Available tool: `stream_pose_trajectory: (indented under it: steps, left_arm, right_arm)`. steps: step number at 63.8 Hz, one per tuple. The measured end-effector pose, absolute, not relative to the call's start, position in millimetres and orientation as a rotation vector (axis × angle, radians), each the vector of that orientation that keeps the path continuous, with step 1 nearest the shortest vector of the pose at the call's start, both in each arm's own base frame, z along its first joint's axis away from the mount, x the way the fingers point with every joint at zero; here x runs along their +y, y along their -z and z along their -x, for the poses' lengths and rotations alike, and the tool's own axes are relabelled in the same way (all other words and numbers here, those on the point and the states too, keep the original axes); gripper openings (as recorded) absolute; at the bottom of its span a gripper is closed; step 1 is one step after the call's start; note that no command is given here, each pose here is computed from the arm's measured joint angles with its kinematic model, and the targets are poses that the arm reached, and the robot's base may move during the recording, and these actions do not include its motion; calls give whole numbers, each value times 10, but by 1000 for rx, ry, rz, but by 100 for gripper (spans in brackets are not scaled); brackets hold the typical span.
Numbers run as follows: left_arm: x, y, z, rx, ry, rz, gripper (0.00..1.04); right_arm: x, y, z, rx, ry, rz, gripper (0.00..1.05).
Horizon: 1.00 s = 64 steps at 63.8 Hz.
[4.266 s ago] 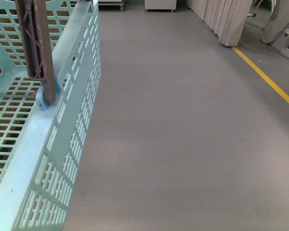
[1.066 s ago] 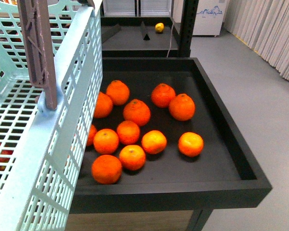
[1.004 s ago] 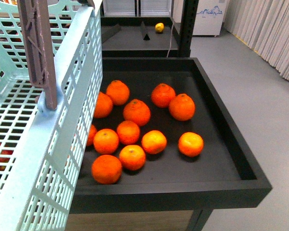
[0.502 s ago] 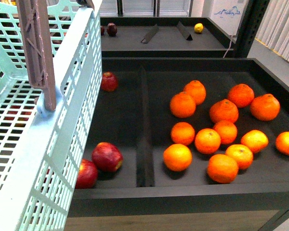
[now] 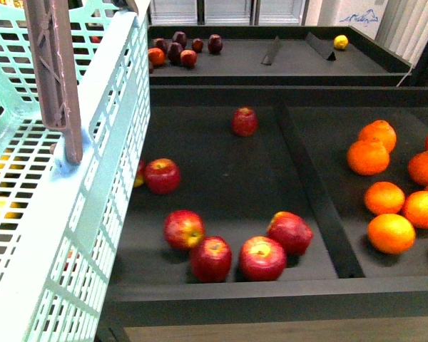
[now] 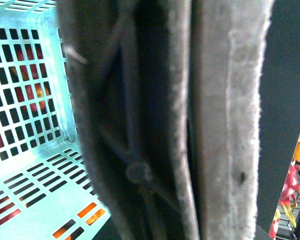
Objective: Pick lemon and mango into basket
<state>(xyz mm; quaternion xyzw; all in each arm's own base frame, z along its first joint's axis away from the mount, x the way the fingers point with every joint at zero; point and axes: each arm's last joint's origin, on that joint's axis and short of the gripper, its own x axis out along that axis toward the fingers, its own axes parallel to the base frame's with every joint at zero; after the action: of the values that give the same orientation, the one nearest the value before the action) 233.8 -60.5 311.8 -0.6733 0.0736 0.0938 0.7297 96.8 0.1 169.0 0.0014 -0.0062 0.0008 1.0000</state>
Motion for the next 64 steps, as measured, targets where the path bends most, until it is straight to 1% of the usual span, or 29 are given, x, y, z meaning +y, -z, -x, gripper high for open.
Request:
stream_pose_trajectory:
  steps: [64]
  left_arm:
    - [-605, -3120, -2335, 163, -205, 1485, 15]
  right_arm:
    - [1, -1690, -968, -13, -1, -3, 96]
